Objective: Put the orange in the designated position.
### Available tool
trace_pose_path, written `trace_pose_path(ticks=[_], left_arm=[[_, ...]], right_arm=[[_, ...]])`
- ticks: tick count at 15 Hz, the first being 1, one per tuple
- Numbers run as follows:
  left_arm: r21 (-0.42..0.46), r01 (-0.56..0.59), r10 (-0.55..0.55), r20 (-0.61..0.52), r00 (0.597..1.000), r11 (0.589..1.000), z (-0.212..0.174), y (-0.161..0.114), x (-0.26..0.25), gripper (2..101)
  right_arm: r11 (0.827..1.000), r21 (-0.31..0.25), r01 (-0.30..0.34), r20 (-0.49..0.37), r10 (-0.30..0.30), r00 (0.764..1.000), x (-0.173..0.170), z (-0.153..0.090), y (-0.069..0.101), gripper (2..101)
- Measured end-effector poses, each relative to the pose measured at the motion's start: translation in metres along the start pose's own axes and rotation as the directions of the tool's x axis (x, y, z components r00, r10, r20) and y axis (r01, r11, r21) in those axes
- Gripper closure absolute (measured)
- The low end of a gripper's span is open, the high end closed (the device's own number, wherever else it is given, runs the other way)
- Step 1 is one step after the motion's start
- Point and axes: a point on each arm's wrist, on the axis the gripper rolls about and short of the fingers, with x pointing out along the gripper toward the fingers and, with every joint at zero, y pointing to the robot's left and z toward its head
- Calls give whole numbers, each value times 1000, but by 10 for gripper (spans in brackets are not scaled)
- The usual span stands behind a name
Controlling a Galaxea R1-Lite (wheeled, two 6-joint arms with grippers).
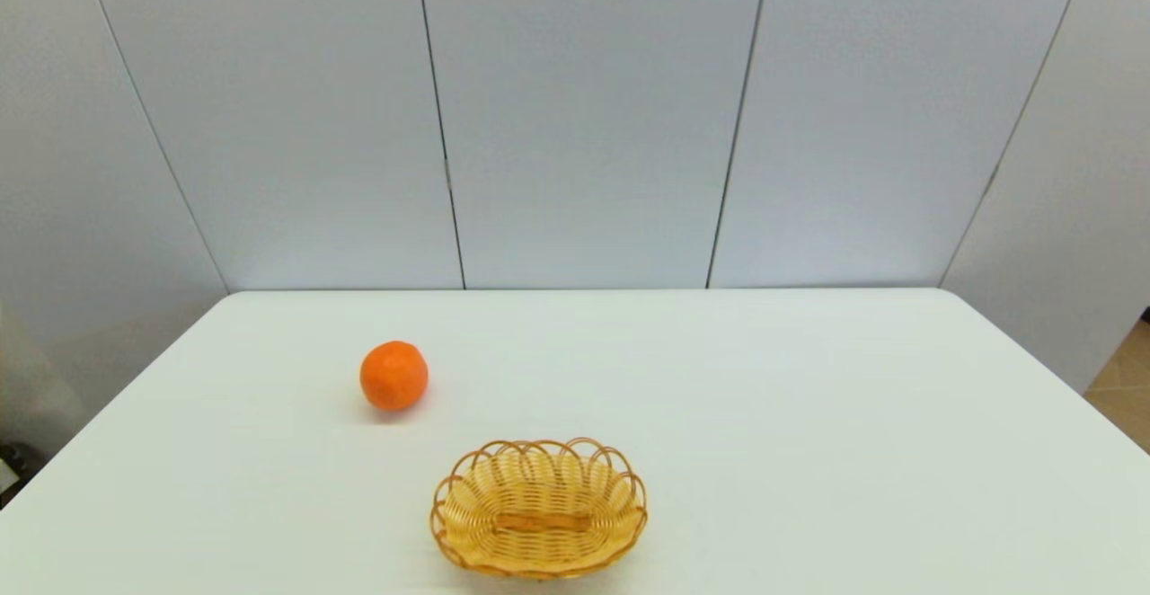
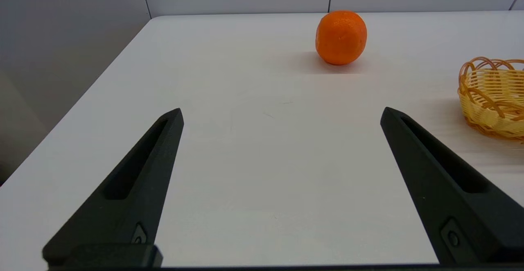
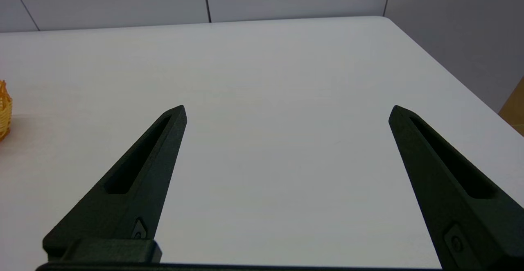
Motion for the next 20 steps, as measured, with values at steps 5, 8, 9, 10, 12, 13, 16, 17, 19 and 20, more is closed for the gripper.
trace_pose_path(ticks=[5, 8, 9, 10, 12, 13, 16, 17, 19, 20], left_arm=[[0, 0, 0, 0, 1000, 1000, 0, 0, 0, 54], [0, 0, 0, 0, 1000, 1000, 0, 0, 0, 54], [0, 0, 0, 0, 1000, 1000, 0, 0, 0, 54], [0, 0, 0, 0, 1000, 1000, 0, 0, 0, 54], [-1, 0, 0, 0, 1000, 1000, 0, 0, 0, 54], [0, 0, 0, 0, 1000, 1000, 0, 0, 0, 54], [0, 0, 0, -1, 1000, 1000, 0, 0, 0, 54], [5, -1, 1, -3, 1000, 1000, 0, 0, 0, 54], [15, 4, -4, 1, 1000, 1000, 2, 0, -1, 54], [26, 4, -4, 14, 1000, 1000, 8, 0, -1, 54]], right_arm=[[1000, 0, 0, 0, 0, 1000, 0, 0, 0, 43], [1000, 0, 0, 0, 0, 1000, 0, 0, 0, 43], [1000, 0, 0, 0, 0, 1000, 0, 0, 0, 43], [1000, 0, 0, 0, 0, 1000, 0, 0, 0, 43], [1000, 0, 0, 0, 0, 1000, 0, 0, 0, 43], [1000, 0, 0, 0, 0, 1000, 0, 0, 0, 43], [1000, 0, 0, 0, 0, 1000, 0, 0, 0, 43], [1000, 0, 0, 0, 0, 1000, 0, 0, 0, 43], [1000, 0, 0, 0, 0, 1000, 0, 0, 0, 43], [1000, -1, 0, 0, 0, 1000, 0, 0, 0, 43]])
